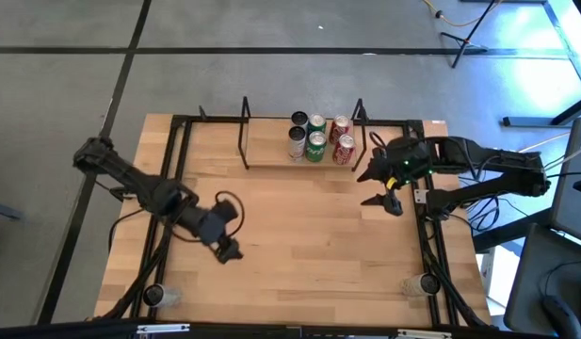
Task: Place canned beverage on shelf
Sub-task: Put the left white yellow soda can on the shelf
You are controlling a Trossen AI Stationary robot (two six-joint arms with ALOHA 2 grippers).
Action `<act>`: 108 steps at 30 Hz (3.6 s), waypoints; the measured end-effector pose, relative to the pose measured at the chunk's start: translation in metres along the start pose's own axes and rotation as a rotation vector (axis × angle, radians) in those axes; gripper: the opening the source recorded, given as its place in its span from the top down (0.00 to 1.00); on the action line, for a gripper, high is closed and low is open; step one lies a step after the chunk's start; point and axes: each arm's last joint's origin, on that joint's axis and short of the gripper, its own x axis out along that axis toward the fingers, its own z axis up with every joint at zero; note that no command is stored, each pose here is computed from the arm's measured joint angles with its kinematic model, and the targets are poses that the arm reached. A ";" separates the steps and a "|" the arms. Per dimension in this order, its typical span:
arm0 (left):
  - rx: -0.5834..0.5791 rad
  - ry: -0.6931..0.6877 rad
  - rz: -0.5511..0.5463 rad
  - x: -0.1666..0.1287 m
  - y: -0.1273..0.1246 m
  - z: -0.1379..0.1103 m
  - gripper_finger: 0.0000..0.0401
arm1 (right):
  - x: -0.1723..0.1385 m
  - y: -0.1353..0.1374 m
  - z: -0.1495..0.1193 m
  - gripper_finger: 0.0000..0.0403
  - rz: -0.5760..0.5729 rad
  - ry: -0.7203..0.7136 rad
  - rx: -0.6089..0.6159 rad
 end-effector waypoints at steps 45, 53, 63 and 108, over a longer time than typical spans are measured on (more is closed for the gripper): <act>0.054 0.521 0.383 -0.007 0.020 -0.161 0.05 | 0.006 0.000 0.004 0.20 -0.101 -0.013 0.040; 0.113 0.529 0.424 0.008 0.020 -0.175 0.05 | 0.018 -0.002 0.006 0.20 -0.102 0.027 0.036; 0.104 0.555 0.525 0.026 0.022 -0.185 0.06 | 0.024 -0.004 0.006 0.20 -0.101 0.058 0.013; 0.147 -0.229 0.158 -0.041 -0.044 0.070 0.46 | 0.069 -0.005 0.058 0.89 0.073 -0.285 -0.031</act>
